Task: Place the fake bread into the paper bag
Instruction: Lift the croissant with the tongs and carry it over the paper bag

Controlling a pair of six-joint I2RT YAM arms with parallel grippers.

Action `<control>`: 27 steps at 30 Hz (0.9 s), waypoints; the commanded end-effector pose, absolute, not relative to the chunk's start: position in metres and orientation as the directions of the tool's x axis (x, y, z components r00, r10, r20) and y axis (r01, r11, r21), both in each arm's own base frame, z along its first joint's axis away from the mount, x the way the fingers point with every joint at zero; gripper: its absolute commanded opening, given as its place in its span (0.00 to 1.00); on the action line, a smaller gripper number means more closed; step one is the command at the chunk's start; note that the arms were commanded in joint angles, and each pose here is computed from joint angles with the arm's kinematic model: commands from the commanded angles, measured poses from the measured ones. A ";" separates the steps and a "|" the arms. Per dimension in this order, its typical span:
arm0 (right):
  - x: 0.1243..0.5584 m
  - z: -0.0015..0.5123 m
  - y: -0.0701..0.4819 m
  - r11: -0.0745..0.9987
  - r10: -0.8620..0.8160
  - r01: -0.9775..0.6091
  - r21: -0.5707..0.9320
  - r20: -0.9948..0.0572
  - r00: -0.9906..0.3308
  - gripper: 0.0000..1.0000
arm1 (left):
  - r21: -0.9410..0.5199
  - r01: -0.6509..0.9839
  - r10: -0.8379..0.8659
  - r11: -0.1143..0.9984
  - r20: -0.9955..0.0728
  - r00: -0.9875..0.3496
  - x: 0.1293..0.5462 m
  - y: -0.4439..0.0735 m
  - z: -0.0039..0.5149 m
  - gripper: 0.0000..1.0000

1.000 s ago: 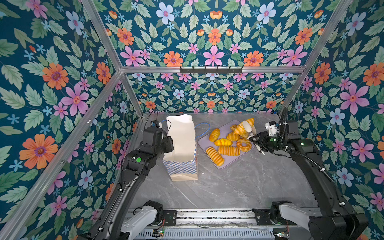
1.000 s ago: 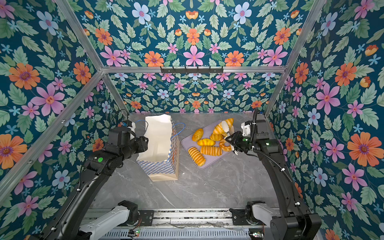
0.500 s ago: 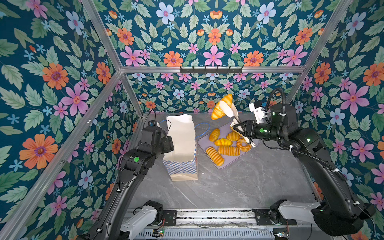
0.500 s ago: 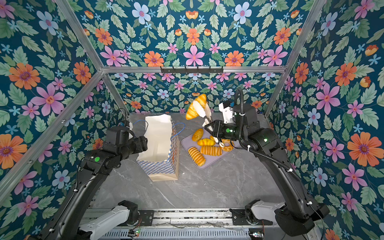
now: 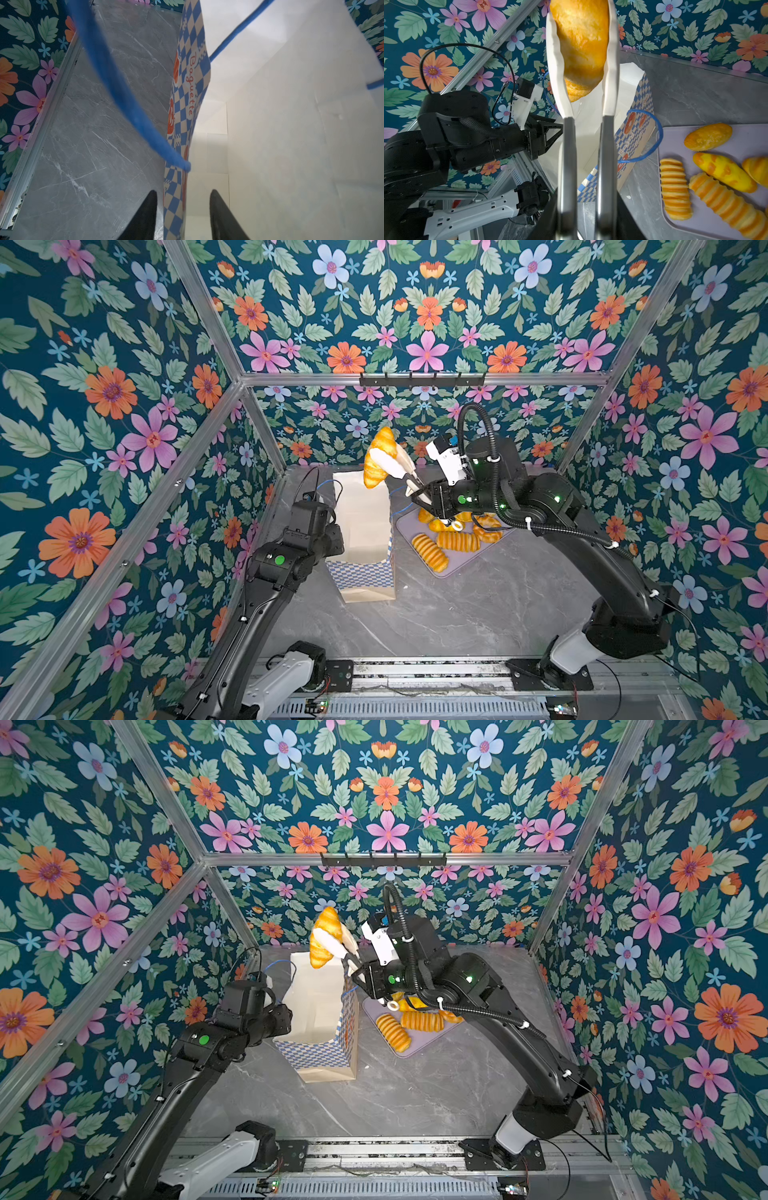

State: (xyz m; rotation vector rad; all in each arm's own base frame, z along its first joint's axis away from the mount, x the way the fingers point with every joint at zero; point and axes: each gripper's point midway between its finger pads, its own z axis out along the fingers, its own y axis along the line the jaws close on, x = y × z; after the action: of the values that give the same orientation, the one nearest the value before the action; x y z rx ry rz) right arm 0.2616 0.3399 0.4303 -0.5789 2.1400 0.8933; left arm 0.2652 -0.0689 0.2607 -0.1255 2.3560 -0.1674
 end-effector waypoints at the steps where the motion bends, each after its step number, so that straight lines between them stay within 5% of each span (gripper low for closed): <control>1: 0.269 0.410 0.348 0.698 -0.195 -0.632 0.337 -0.759 -0.621 0.33 | -0.188 -0.040 -0.164 0.981 -0.705 -0.690 0.268 -0.072 0.265 0.37; 15: 0.252 0.353 0.361 0.733 -0.388 -0.646 0.216 -0.647 -0.656 0.33 | -0.218 -0.036 -0.187 0.975 -0.725 -0.663 0.270 -0.074 0.273 0.11; 27: 0.242 0.330 0.358 0.738 -0.431 -0.644 0.199 -0.596 -0.678 0.39 | -0.223 -0.035 -0.190 0.974 -0.726 -0.661 0.272 -0.075 0.273 0.06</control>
State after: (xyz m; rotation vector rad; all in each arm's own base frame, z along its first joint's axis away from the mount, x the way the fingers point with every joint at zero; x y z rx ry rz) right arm 0.2417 0.3572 0.3248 -0.8085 2.4419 0.5380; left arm 0.2674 -0.0733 0.2679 -0.1457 2.3103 -0.2240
